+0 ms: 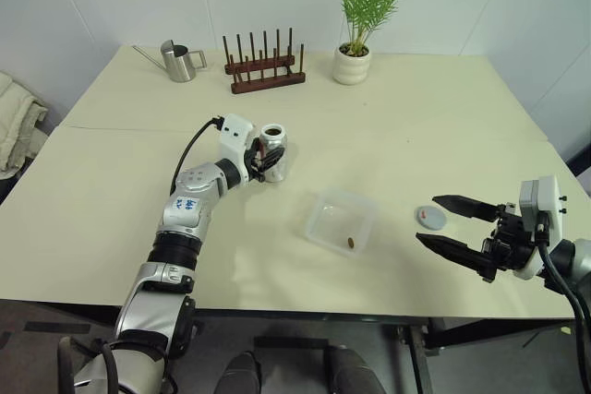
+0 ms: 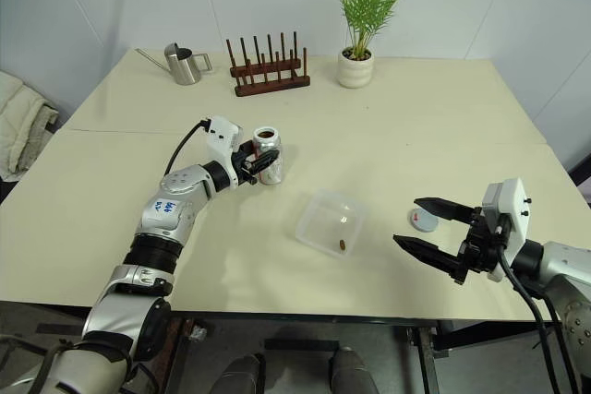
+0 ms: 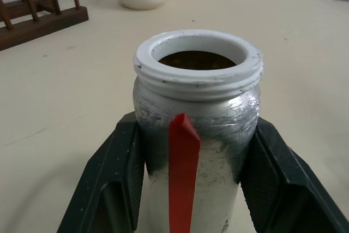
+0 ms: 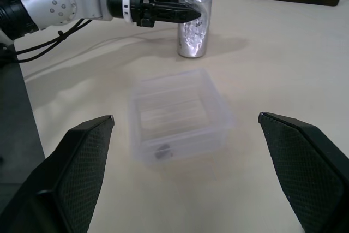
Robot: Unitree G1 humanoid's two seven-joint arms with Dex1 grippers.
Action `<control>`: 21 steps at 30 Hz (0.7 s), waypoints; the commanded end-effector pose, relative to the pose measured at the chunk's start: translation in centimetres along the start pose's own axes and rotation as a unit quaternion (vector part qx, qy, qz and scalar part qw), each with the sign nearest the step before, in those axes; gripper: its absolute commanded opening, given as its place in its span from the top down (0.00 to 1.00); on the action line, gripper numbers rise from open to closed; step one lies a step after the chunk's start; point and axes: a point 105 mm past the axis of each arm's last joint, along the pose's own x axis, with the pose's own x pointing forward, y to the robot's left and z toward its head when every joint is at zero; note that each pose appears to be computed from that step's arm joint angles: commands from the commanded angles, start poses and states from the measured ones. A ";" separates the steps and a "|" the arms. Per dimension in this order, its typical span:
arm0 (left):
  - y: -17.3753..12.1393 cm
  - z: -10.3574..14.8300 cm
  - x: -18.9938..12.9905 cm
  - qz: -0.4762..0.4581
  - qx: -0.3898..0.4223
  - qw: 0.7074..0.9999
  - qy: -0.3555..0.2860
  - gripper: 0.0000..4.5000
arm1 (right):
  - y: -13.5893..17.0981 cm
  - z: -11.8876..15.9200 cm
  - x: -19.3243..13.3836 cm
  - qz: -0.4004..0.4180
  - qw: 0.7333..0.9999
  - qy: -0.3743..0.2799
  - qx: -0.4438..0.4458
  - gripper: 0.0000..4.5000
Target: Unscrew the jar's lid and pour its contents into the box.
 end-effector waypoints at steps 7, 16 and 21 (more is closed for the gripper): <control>-0.5 2.0 -0.9 -0.012 0.039 0.999 -0.013 0.00 | -0.8 0.9 0.4 -0.003 1.000 -0.008 -0.021 0.00; -0.1 2.3 -2.7 -0.007 0.047 0.999 0.004 0.00 | -1.2 0.9 0.5 -0.005 1.000 -0.010 -0.027 0.00; 0.2 2.0 -3.7 -0.005 0.051 0.998 0.022 0.00 | -1.6 1.0 0.3 -0.007 0.999 -0.009 -0.030 0.00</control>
